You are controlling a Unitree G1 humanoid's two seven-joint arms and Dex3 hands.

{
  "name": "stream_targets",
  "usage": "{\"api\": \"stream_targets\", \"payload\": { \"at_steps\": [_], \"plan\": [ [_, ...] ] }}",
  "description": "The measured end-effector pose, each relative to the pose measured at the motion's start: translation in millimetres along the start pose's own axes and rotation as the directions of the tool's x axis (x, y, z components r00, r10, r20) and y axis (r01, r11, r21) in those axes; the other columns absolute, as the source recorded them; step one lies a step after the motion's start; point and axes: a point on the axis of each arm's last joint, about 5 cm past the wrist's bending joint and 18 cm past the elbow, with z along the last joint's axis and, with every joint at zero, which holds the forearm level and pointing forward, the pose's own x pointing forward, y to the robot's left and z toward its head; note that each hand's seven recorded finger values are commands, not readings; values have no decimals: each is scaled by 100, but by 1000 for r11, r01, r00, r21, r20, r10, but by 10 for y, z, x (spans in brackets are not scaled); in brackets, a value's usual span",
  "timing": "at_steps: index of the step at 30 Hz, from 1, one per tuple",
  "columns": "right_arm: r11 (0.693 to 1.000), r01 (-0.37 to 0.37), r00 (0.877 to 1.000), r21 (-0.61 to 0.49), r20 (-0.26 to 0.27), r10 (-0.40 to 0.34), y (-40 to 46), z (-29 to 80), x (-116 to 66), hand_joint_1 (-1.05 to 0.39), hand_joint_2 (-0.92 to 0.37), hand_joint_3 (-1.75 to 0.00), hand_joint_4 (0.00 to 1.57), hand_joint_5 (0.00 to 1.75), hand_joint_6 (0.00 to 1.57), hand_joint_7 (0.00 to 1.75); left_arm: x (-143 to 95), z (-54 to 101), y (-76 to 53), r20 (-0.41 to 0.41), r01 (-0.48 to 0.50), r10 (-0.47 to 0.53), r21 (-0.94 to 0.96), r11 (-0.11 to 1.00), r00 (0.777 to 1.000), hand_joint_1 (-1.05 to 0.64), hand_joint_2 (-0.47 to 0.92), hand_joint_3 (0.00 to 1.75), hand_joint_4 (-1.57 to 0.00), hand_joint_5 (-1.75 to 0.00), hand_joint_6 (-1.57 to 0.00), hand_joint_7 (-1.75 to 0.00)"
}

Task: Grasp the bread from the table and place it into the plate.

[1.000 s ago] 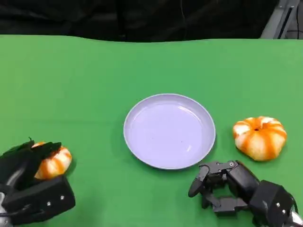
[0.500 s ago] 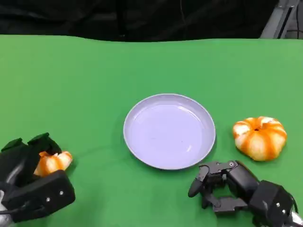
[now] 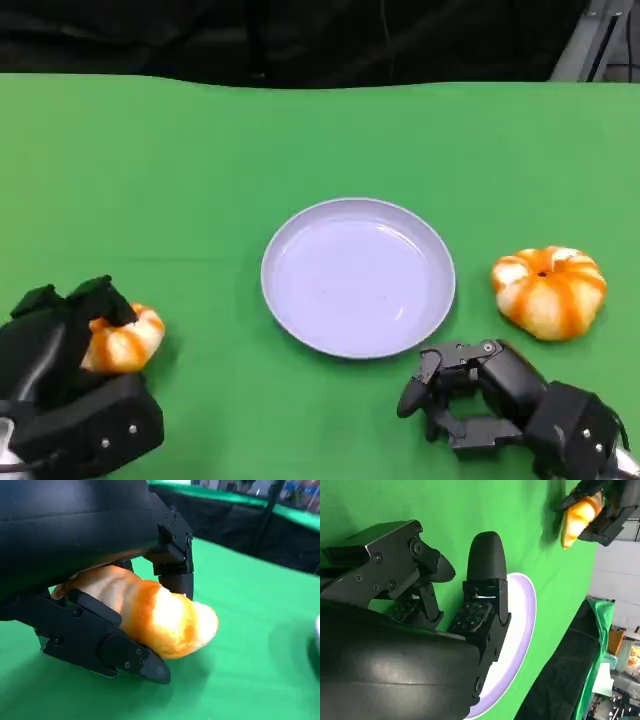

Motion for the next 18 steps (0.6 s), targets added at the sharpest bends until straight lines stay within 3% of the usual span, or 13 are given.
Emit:
{"api": "stream_targets", "payload": {
  "at_steps": [18],
  "plan": [
    [1000,0,1000,-1,0,0,0,0,1,21,-63,-96,99,128,99,93,-71,161,83,168,-124,125,-17,992,978,-5,82,0,-59,-167,-67,-131]
  ]
}}
